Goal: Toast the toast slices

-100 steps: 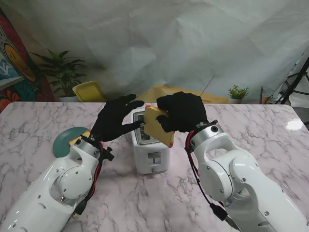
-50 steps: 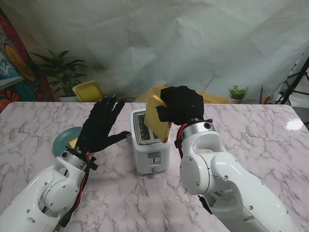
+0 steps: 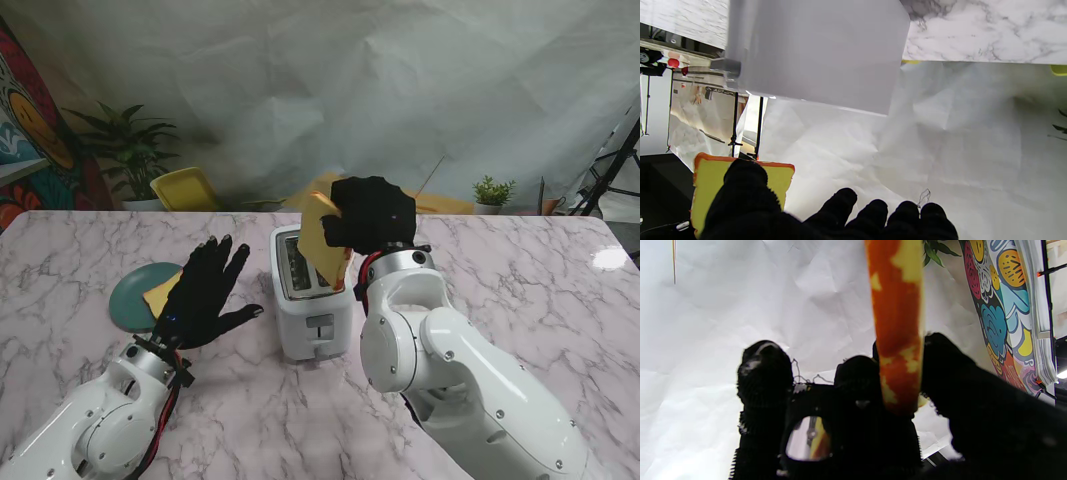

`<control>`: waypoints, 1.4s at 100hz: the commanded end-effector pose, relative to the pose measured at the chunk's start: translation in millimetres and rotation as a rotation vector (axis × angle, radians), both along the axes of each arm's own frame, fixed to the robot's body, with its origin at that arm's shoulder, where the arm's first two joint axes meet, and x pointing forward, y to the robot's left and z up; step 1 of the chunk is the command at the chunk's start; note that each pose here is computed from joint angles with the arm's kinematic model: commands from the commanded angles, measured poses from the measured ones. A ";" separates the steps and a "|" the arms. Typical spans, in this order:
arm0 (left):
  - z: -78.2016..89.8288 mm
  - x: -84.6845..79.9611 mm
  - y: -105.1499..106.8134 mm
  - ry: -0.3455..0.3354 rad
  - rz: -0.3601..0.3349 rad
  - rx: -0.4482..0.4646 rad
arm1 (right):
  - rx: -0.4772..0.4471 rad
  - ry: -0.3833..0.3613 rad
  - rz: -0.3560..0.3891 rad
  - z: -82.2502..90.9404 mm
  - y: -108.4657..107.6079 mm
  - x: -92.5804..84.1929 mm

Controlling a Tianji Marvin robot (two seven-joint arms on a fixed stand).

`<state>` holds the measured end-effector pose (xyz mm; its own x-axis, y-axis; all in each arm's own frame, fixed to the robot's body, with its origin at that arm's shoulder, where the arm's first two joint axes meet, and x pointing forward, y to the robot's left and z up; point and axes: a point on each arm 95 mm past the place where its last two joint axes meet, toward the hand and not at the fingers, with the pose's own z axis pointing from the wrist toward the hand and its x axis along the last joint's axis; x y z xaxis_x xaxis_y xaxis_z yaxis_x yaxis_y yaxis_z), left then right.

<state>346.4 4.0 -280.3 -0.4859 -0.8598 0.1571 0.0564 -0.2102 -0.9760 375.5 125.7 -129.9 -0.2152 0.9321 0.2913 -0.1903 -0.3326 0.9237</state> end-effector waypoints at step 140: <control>126.2 15.4 48.2 0.134 -0.251 0.098 | -0.002 0.059 -0.063 -39.8 22.4 41.9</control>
